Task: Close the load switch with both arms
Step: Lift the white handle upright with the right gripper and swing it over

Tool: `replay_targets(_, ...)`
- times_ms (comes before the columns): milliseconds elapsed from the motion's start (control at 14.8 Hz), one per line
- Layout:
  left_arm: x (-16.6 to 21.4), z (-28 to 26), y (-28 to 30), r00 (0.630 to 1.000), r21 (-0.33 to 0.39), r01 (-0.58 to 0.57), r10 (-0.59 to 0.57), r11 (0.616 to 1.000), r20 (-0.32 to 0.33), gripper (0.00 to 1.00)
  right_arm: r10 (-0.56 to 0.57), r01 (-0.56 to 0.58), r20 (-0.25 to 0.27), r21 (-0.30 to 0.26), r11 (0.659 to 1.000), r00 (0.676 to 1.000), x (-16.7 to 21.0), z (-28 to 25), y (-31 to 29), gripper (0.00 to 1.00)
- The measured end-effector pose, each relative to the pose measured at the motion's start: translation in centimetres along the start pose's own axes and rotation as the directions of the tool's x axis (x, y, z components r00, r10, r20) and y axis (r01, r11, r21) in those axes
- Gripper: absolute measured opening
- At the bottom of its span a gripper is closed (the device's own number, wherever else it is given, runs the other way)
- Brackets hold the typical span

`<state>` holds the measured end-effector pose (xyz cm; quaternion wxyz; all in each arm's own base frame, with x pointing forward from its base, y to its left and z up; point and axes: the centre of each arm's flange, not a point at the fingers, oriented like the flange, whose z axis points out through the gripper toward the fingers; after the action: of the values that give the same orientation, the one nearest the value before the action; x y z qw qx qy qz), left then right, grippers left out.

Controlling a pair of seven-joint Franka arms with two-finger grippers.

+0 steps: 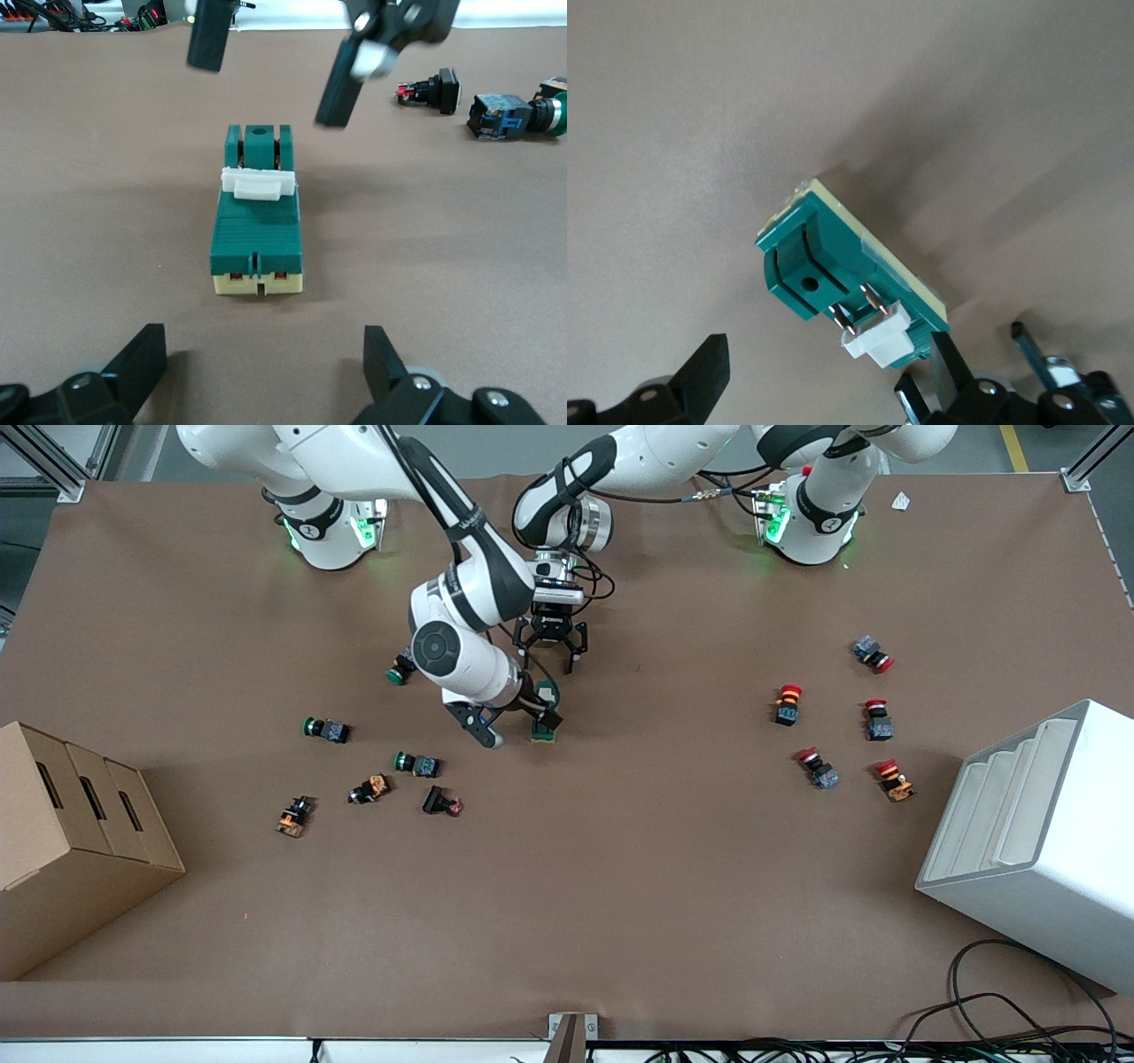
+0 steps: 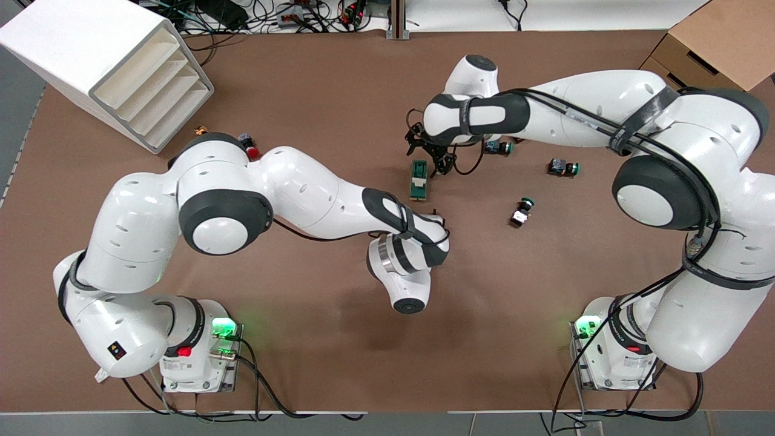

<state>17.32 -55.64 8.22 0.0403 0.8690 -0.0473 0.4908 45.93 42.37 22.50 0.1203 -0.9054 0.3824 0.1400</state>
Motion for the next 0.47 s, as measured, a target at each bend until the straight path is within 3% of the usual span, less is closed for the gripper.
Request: replay_targets(474,-0.1,0.0,-0.1,1.000,0.000,0.000,0.000,1.000,-0.004,0.99,0.023,-0.022,-0.023,0.036,0.999,0.999,-1.2,3.9,0.6,1.00)
